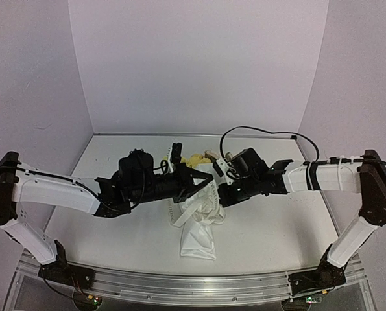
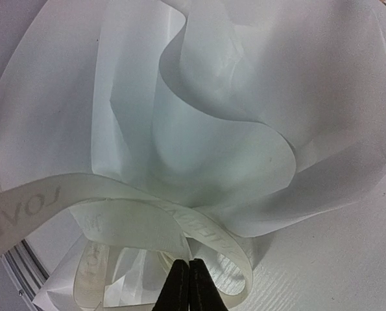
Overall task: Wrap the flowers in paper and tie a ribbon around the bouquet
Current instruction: Cross the half-tied ribbon over the folded bouquet.
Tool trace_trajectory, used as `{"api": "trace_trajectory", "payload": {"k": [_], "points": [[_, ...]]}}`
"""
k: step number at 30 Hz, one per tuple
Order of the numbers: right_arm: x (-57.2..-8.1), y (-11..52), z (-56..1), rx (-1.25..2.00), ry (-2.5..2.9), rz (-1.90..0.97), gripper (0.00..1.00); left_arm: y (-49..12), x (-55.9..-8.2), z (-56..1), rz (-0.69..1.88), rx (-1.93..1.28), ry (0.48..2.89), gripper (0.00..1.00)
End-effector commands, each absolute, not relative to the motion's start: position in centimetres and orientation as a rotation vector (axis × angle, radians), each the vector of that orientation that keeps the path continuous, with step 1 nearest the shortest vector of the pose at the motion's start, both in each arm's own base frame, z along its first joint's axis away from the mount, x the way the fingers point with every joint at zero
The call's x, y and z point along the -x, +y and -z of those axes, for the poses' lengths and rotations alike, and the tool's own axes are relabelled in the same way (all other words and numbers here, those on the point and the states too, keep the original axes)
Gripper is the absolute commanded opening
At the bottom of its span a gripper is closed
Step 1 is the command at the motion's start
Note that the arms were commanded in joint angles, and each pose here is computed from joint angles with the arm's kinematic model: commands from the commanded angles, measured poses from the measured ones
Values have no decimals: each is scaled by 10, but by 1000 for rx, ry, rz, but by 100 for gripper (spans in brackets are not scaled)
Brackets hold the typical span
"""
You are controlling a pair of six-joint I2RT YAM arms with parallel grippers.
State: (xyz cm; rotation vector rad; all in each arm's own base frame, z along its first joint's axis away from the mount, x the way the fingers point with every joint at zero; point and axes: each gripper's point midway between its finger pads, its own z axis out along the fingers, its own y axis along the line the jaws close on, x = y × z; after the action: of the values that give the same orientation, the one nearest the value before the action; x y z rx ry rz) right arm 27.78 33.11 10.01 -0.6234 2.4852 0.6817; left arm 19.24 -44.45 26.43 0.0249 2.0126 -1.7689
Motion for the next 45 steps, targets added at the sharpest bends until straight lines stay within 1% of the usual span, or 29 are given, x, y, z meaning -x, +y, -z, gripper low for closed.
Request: {"api": "trace_trajectory", "payload": {"k": [1,8,11,15,21,26,28,30,34,37,38,42,45], "points": [[-288,336,-111,597,2471,-729,0,-451,-195,-296,1806,93,1834,0],[-289,332,-111,591,2489,-746,0,-455,-179,-284,1825,95,1776,0],[-291,333,-111,595,2494,-748,0,-456,-167,-302,1844,29,1705,0],[-291,335,-112,598,2499,-753,0,-459,-161,-311,1810,-22,1687,0],[-290,333,-111,603,2511,-746,0,-467,-164,-274,1750,-3,1785,0],[-288,332,-113,605,2519,-745,0,-475,-170,-233,1595,-19,1896,2],[-286,331,-115,605,2522,-744,0,-477,-172,-217,1525,-31,1953,6],[-284,330,-117,606,2522,-751,0,-482,-168,-208,1492,-65,1989,13],[-282,327,-122,609,2522,-752,0,-489,-163,-206,1442,-126,2009,35],[-279,325,-124,619,2525,-746,0,-489,-163,-215,1402,-161,1997,47],[-278,325,-126,622,2525,-747,0,-489,-163,-218,1393,-174,1992,47],[-275,322,-130,625,2529,-748,0,-475,-164,-231,1353,-197,1954,44],[-270,320,-132,626,2537,-745,0,-450,-169,-244,1278,-189,1909,40]]}}
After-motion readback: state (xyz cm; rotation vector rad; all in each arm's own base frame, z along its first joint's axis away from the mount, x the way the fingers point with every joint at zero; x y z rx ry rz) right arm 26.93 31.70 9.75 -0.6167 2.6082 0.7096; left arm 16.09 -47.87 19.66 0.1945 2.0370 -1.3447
